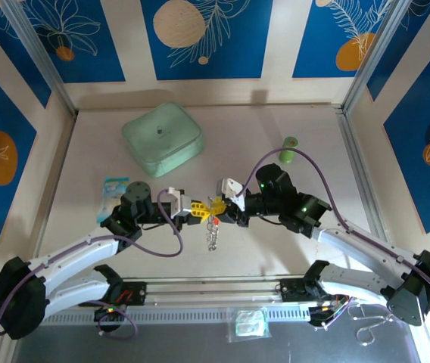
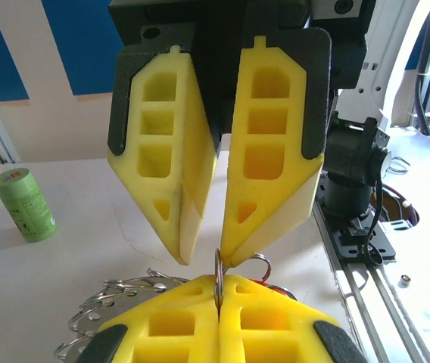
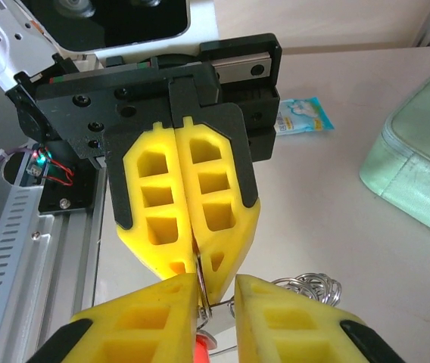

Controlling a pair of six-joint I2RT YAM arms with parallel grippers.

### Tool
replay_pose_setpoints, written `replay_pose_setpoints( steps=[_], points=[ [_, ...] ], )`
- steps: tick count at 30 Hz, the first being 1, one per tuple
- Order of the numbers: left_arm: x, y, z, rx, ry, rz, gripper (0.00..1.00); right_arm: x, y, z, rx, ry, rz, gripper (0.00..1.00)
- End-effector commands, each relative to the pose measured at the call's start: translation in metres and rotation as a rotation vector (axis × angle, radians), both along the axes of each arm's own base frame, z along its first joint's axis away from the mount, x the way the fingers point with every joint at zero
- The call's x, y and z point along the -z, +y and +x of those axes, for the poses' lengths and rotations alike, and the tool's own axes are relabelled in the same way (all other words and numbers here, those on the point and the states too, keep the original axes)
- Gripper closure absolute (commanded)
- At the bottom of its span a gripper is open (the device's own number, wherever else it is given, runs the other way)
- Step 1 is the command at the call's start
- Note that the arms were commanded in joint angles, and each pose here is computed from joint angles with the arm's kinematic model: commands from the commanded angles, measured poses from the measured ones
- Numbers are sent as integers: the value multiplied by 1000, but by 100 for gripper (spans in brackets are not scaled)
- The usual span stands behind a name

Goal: Put the keys on the keyring

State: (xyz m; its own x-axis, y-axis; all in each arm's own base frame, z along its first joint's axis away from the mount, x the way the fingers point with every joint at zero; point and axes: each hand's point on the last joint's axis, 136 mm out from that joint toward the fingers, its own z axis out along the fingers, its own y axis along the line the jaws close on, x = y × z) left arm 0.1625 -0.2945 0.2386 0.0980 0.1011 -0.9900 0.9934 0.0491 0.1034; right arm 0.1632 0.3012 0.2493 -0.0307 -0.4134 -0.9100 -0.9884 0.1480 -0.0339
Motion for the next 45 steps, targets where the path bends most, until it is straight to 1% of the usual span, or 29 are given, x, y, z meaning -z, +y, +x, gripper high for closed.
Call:
replay_pose_setpoints(
  steps=[1,6,15,17,21,32,41,45],
  points=[
    [-20,-3,-1,21,-59,-35,100,3,-1,0,-16,10,-31,81],
    [-19,-4,2,10,-65,-35,100,16,-1,0,-37,39,-56,82],
    [-22,-5,0,32,-76,-63,100,21,-2,-10,-109,68,-27,89],
    [-20,-5,0,33,-79,-59,100,20,-4,-12,-120,69,-15,89],
    [-17,-5,-2,40,-78,-47,100,14,-9,-17,-131,52,14,84],
    [-19,-6,-4,57,-79,-56,100,17,-6,-8,-102,11,5,83],
    [-22,-6,-6,64,-84,-71,100,24,-4,-6,-103,34,-21,83],
    [-24,-5,-6,66,-87,-80,100,25,-4,-7,-105,38,-21,88]
  ],
)
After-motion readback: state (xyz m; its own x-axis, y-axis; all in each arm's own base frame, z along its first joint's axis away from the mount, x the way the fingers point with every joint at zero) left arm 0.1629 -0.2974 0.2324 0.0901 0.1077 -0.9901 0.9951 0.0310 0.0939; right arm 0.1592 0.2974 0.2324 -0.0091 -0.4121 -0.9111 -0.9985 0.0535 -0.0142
